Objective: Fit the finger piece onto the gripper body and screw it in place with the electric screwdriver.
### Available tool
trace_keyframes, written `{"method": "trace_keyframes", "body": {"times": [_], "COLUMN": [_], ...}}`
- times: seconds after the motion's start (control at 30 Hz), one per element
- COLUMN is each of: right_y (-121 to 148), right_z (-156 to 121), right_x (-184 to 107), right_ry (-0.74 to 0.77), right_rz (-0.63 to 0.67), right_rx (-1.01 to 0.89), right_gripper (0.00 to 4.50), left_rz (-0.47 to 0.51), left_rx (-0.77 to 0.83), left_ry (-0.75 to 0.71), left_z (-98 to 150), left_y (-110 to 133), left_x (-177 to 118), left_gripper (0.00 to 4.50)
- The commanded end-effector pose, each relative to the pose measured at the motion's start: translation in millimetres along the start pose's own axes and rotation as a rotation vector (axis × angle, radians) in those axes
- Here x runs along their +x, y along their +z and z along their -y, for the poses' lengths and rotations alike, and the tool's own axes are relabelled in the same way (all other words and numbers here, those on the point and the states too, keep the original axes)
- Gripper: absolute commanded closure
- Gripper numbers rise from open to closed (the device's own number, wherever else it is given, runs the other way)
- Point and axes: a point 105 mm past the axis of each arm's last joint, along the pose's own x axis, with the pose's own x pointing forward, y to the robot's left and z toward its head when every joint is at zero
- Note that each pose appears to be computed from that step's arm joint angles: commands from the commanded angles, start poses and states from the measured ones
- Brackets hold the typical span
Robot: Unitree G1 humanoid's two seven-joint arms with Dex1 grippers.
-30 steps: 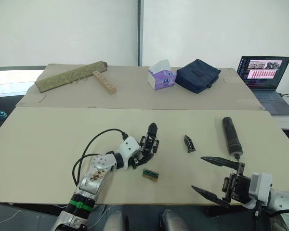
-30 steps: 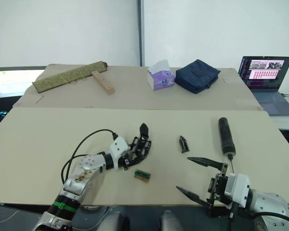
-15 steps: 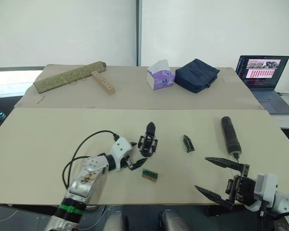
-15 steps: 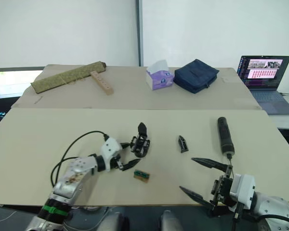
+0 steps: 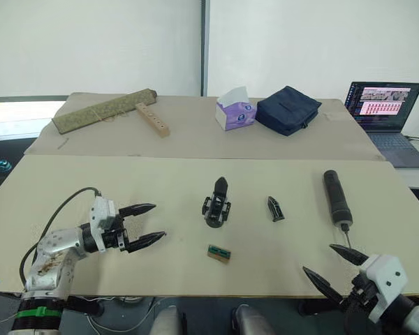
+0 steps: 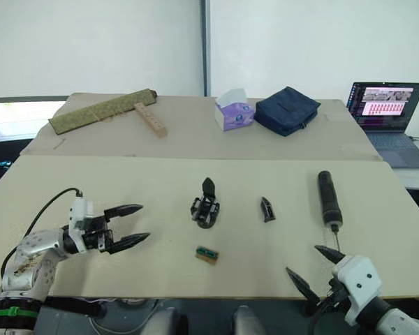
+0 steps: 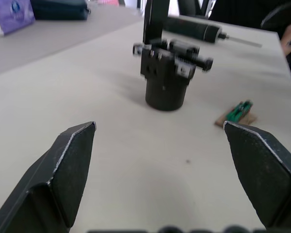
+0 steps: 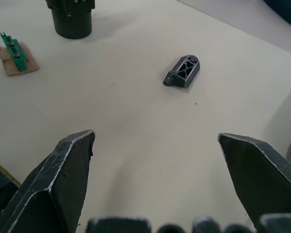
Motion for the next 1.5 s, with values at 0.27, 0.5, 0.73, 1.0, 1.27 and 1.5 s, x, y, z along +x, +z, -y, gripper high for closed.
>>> {"method": "trace_keyframes", "body": {"times": [0.27,0.5,0.73,1.0,1.27,1.5], "right_y": [34.8,42.2,37.1,20.7,18.4,103.6], "right_z": [17.6,25.3,30.9,26.7,31.4,64.5], "right_x": [61.9,112.6,142.9,143.2,140.6,133.1], "right_ry": [0.035,0.045,-0.036,-0.028,-0.039,-0.091], "right_rz": [-0.221,-0.411,-0.506,-0.590,-0.594,-0.115], "right_rx": [0.157,0.306,0.296,0.271,0.248,0.061], "right_gripper": [0.00,0.00,0.00,0.55,3.24,3.38], "left_rz": [0.039,0.062,0.061,0.067,0.079,0.212], "left_rx": [0.124,0.101,0.069,0.067,0.063,-0.228], "left_ry": [-0.160,-0.138,-0.136,-0.134,-0.094,0.082], "left_z": [1.2,13.6,27.3,32.6,24.0,3.8], "left_y": [70.2,72.4,67.1,66.7,66.9,86.3], "left_x": [25.2,37.2,39.4,40.0,36.6,51.5], "left_gripper": [0.04,0.04,0.04,0.00,0.00,0.00]}}
